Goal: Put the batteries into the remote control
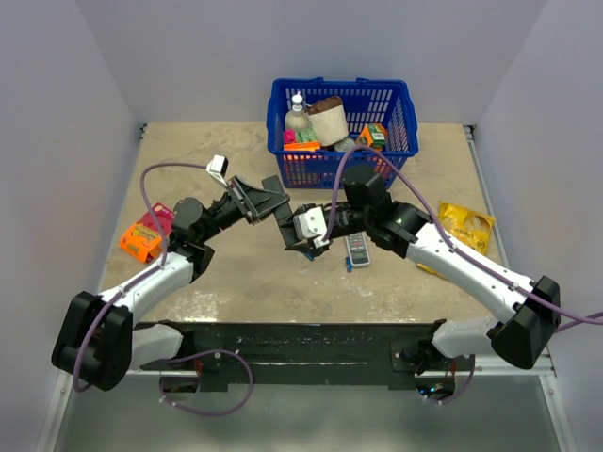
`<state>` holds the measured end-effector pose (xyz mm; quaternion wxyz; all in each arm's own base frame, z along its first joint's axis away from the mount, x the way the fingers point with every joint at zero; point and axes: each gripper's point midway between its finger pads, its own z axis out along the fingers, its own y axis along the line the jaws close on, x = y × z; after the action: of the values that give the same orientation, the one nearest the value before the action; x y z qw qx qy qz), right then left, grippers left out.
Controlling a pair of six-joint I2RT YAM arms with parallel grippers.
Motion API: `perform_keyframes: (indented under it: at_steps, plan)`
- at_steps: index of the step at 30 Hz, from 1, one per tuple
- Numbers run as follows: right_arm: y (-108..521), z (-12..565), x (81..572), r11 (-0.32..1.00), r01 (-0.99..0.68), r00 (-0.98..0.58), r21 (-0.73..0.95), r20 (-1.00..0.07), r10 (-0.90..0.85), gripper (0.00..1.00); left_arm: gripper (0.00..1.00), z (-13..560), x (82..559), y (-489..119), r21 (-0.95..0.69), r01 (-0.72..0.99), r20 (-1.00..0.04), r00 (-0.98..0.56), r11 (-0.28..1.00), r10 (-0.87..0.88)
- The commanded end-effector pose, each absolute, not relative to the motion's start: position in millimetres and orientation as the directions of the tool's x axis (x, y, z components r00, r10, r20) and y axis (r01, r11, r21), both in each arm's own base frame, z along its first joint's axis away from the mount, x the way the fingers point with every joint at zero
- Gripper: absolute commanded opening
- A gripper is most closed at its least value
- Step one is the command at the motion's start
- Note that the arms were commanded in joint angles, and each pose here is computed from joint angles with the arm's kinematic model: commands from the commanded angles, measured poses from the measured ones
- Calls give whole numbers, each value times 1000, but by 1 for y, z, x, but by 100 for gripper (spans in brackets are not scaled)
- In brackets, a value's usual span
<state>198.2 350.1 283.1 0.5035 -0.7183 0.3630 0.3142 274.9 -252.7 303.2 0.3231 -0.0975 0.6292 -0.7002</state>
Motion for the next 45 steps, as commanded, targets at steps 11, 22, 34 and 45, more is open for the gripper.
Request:
perform_keyframes:
  at_steps: [11,22,34,45]
  plan:
    - [351,262,222,-189,-839,544,-511,-796,-263,47,0,363,238,-267,-872,469,-359,-810,-143,-464]
    - [350,266,245,-127,-847,530,-516,-809,-254,44,0,369,228,-273,-858,487,-385,-819,-161,-425]
    - [353,265,265,-123,-838,543,-532,-791,-280,44,0,367,218,-282,-855,492,-418,-840,-163,-346]
    - [351,264,281,-99,-830,551,-549,-777,-304,44,0,366,207,-287,-847,504,-451,-849,-166,-275]
